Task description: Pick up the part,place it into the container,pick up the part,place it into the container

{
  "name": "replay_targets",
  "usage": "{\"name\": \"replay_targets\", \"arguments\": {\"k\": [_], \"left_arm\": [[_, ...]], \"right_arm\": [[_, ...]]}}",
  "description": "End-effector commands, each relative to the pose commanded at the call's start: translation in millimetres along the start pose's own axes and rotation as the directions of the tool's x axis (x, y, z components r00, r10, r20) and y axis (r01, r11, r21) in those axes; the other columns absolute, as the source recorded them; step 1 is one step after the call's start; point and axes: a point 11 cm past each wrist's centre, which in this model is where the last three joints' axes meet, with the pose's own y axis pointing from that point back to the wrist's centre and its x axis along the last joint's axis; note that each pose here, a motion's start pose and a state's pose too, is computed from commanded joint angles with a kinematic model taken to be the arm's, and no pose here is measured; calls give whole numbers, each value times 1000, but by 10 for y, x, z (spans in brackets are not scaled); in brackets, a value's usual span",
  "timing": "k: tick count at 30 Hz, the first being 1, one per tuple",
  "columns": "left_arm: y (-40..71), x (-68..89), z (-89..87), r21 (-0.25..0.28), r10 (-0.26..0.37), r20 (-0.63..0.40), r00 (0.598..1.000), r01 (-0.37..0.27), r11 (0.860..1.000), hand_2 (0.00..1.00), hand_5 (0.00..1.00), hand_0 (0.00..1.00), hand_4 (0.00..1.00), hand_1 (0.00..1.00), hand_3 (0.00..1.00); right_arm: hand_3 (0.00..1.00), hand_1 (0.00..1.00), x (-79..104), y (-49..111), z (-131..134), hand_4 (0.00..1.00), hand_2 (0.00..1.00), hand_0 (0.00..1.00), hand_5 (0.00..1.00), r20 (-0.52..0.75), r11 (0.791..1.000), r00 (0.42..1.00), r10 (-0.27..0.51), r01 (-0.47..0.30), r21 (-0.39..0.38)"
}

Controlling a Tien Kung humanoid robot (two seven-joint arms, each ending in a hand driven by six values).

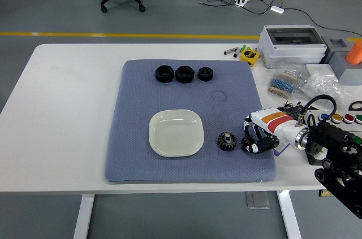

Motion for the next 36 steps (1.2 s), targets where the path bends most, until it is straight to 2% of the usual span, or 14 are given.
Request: {"name": "replay_targets", "arguments": {"k": [10, 23, 28, 33, 36], "left_arm": [[0, 1, 10, -2, 0, -3, 1000, 0, 1000, 649, 617, 740, 641, 691, 583], [0, 5, 15, -4, 1, -4, 1000, -1, 1000, 649, 617, 740, 641, 692, 583], [0, 8, 12, -3, 2, -4, 1000, -2, 1000, 649, 617, 740, 641, 692, 583], [0, 12, 11, -3, 2, -3, 1000, -2, 1000, 649, 618, 740, 641, 692, 583], [-1, 19, 7, -2, 3, -1, 1000, -3, 1000, 649, 618, 740, 641, 692, 583]], "right_arm": [[349, 98, 36, 0, -7, 795, 214, 44, 398, 0, 1000, 1000, 14, -14, 4], [346, 100, 180, 3, -110, 785, 214, 44, 416, -5, 998, 999, 53, -53, 38], [344, 100, 322, -36, -323, 785, 213, 44, 418, -17, 992, 996, 85, -83, 92], [343, 100, 464, -103, -645, 784, 213, 44, 420, -30, 978, 993, 116, -109, 176], [343, 100, 528, -199, -875, 784, 213, 44, 420, -36, 967, 992, 125, -113, 229]]}}
